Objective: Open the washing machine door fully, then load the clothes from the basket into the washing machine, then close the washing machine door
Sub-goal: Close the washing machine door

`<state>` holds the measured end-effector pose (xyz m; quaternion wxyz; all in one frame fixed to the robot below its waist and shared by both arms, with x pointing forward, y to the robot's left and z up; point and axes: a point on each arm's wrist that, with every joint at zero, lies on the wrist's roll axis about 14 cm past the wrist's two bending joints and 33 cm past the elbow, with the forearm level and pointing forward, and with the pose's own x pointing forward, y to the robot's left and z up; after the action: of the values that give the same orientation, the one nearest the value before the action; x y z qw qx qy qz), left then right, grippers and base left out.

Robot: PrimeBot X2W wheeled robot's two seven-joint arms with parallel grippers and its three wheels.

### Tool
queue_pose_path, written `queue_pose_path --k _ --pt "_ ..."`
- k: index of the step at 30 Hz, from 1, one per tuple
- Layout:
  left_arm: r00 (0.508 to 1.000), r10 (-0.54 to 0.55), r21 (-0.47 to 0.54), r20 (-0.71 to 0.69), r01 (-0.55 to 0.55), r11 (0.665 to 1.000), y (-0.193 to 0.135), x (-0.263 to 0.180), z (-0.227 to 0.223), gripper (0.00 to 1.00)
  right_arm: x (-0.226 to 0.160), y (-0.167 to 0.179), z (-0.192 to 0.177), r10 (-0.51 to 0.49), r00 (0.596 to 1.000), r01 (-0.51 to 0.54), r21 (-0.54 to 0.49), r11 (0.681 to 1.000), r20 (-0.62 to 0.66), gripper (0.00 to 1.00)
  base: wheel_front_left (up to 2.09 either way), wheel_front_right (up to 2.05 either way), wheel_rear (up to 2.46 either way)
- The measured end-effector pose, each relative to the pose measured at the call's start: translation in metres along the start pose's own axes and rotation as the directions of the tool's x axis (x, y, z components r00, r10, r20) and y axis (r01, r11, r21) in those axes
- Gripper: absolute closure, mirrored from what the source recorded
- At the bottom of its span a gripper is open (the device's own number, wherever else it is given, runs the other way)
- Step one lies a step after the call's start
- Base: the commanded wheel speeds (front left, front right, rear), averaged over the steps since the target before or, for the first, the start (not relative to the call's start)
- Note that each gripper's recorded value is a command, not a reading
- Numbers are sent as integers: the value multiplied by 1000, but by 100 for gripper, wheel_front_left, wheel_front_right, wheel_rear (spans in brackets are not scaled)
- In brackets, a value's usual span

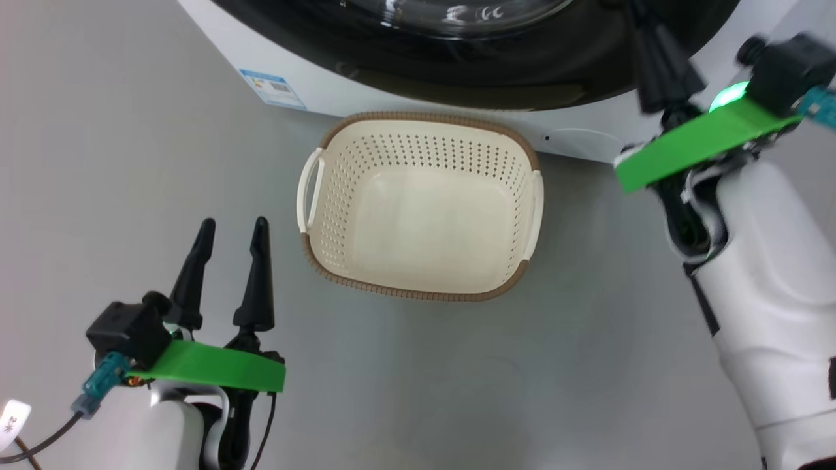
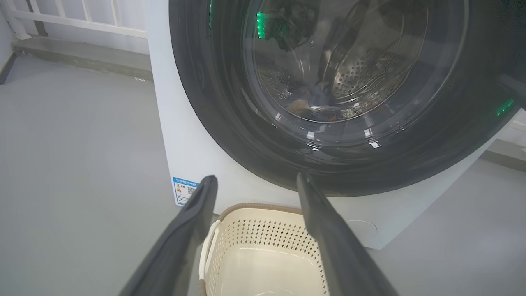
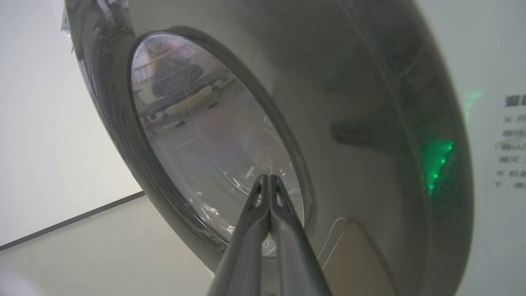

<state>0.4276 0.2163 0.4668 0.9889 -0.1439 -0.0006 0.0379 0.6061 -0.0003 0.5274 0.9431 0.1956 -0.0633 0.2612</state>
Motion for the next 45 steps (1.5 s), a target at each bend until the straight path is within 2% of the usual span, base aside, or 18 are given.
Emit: queue_pose_path --k 1,2,10,23,32,45 --pt "1000 1 -1 0 -1 1000 0 -1 0 0 -5 2 -4 2 1000 -2 -1 1000 -14 29 0 0 0" --pt "1000 2 -2 0 -2 1000 1 -2 1 0 -10 3 -6 1 1000 -1 -2 1000 -25 0 0 0 0" --pt "1000 5 0 0 -5 1000 5 -11 5 0 -49 5 -10 -23 997 22 -8 1000 -79 0 0 0 0" --pt "998 -56 8 -18 57 998 -7 -20 4 0 -124 -24 0 -153 980 146 -69 987 -123 0 0 0 0" --pt "994 -104 3 -20 105 995 -21 -23 4 0 -179 -44 8 -260 956 249 -91 964 -133 0 0 0 0" --pt "986 -165 3 -23 165 986 -39 -25 4 0 -247 -68 18 -407 905 396 -107 912 -126 0 0 0 0"
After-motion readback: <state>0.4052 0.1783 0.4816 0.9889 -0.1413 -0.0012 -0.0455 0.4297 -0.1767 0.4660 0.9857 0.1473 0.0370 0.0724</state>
